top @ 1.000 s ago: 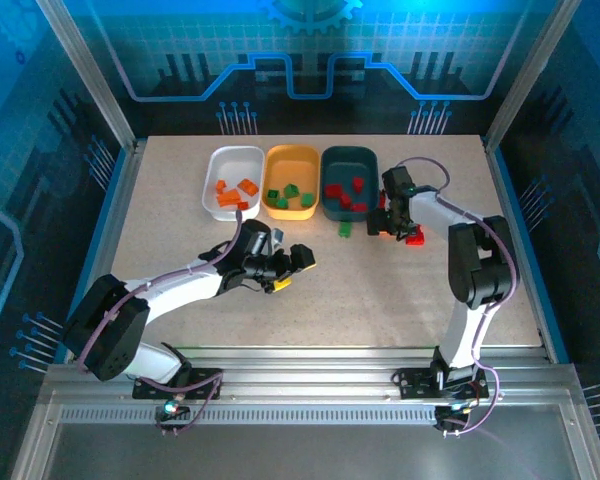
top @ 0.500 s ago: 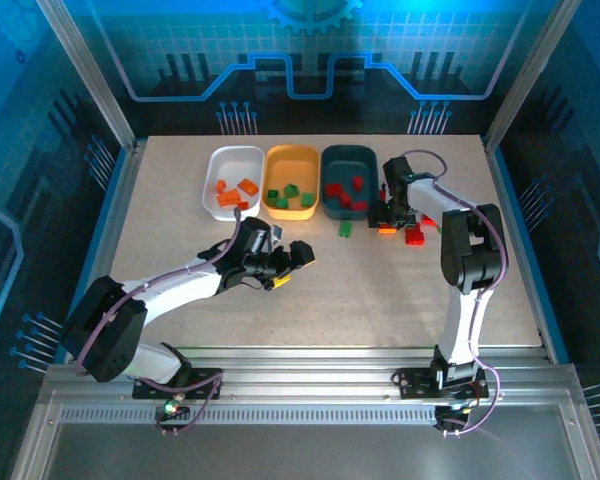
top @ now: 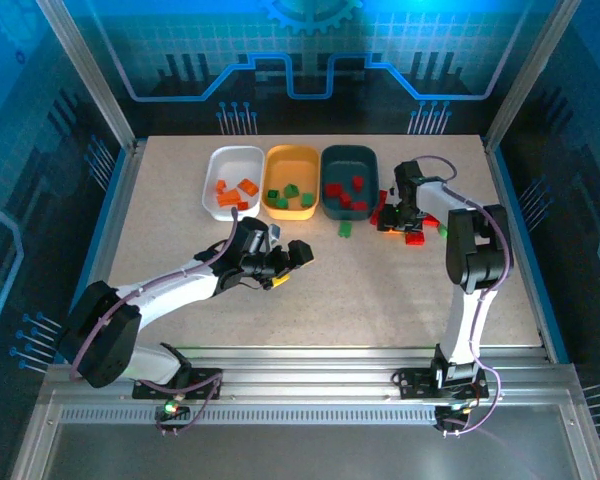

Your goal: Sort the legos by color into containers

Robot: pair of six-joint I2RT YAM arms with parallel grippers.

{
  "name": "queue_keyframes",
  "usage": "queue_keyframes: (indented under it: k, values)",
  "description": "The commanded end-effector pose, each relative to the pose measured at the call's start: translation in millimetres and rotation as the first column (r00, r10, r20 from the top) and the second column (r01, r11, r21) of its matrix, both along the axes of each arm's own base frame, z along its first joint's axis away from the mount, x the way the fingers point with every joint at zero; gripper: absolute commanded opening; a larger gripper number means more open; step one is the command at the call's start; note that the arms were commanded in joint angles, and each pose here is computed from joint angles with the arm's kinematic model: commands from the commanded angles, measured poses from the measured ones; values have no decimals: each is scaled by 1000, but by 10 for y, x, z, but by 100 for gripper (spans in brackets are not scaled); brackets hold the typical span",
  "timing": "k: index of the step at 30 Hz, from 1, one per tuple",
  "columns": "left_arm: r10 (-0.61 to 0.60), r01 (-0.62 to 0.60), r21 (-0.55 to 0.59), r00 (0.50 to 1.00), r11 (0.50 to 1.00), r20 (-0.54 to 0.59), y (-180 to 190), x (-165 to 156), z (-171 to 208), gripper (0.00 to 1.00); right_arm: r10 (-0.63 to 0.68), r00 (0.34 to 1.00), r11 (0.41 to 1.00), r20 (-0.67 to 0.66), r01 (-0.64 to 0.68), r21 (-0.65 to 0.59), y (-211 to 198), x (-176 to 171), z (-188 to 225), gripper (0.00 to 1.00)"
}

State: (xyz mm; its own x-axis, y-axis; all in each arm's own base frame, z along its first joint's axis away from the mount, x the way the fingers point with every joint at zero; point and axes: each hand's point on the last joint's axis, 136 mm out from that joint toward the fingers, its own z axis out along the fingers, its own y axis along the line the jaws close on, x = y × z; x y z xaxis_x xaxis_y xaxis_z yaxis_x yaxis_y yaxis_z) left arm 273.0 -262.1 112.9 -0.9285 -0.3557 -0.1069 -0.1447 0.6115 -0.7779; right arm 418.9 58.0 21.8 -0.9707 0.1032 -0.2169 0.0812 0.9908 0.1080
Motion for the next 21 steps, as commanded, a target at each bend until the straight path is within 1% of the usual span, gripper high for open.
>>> queue_keyframes:
  k: [1,5,7,9,11,12,14,16,19,21]
  values:
    - [5,-5,9,1000,1000,9,32,-38,15,99,-20,1000,999,-11,20,29,-28,-80,-3,51]
    - [-2,1,15,1000,1000,24,53,-57,49,99,-44,999,999,16,44,13,-62,-117,90,49]
    - [15,-15,2,999,1000,33,127,-25,109,99,-43,998,999,51,43,18,-51,-150,223,50]
    - [78,-76,-55,997,996,27,303,72,187,99,-46,996,999,75,45,19,-58,-185,344,50]
    - [177,-175,-96,984,980,16,603,196,261,99,-51,994,999,96,50,8,-83,-219,449,50]
    - [237,-235,-90,971,968,16,800,248,289,99,-52,993,999,105,52,0,-87,-248,497,49]
    - [353,-353,-31,935,935,14,1198,276,309,99,-39,990,999,133,41,-10,-42,-297,600,48]
    - [464,-464,44,886,885,24,1575,221,306,99,-13,986,1000,168,17,-24,63,-367,696,48]
    - [543,-545,44,838,837,53,1874,121,313,99,15,981,999,192,-7,-44,222,-450,816,48]
    - [581,-583,40,812,812,55,2027,52,306,99,55,972,998,230,-44,-53,436,-477,971,48]
